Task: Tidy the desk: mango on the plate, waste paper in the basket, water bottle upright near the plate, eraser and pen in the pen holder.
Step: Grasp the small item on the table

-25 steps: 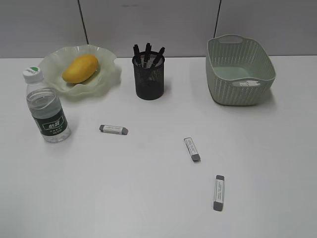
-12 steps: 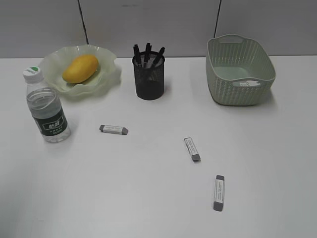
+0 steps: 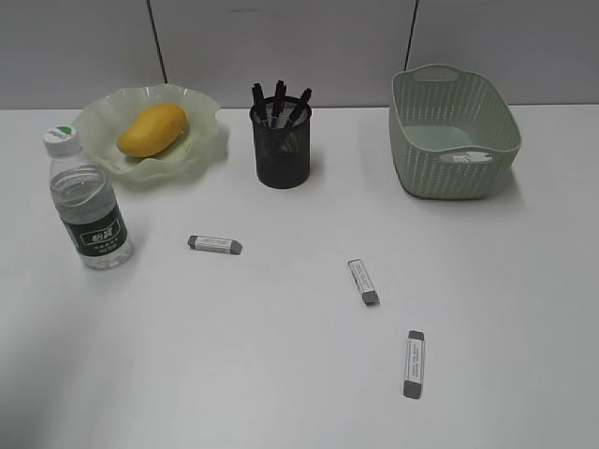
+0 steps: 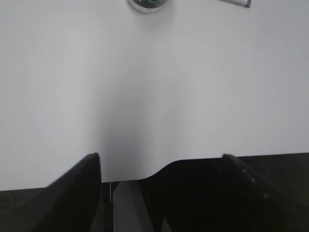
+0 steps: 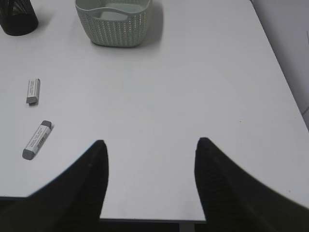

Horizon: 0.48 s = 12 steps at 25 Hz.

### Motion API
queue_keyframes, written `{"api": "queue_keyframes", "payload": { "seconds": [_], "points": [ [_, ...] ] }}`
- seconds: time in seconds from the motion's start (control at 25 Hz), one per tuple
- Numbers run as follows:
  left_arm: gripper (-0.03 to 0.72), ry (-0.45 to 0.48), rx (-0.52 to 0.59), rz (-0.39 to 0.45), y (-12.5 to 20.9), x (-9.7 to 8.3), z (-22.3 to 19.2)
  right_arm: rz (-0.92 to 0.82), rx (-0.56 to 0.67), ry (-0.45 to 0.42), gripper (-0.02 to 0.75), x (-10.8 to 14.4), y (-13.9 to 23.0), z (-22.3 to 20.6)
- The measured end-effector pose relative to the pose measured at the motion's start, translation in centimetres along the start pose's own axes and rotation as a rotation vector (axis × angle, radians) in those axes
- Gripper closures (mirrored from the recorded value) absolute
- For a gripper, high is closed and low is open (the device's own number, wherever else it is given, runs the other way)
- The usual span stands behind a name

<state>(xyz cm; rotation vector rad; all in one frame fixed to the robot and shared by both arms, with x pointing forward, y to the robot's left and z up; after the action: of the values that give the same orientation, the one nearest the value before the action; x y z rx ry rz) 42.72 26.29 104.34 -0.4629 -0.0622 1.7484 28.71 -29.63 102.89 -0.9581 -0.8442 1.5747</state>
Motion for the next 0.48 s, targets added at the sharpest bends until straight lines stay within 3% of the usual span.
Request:
{"api": "queue_keyframes", "payload": {
  "seconds": [0.28,0.48],
  "points": [
    [0.113,-0.021,0.142,-0.139,1.6,-3.5,-2.8,0.001,0.000,0.000,0.280,0.0,0.0,0.0],
    [0.113,-0.032,0.226,-0.238,4.0,-8.2,-4.3,0.001,0.000,0.000,0.280,0.0,0.0,0.0]
  ]
}}
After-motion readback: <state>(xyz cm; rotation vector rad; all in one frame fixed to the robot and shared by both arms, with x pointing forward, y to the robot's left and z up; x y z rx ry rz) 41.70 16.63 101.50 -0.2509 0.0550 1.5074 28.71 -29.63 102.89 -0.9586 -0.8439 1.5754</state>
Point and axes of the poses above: a point on each arm's last joint axis where the gripper is mounted, z pointing back along that axis away from the gripper, x along the wrist's bending axis when the last joint is at zero, y = z × x, the point moved 6 cm from there along -z, pointing out along that axis toward the gripper, and after that the axes turned 8 degrees about z, right-handed, at the moved point
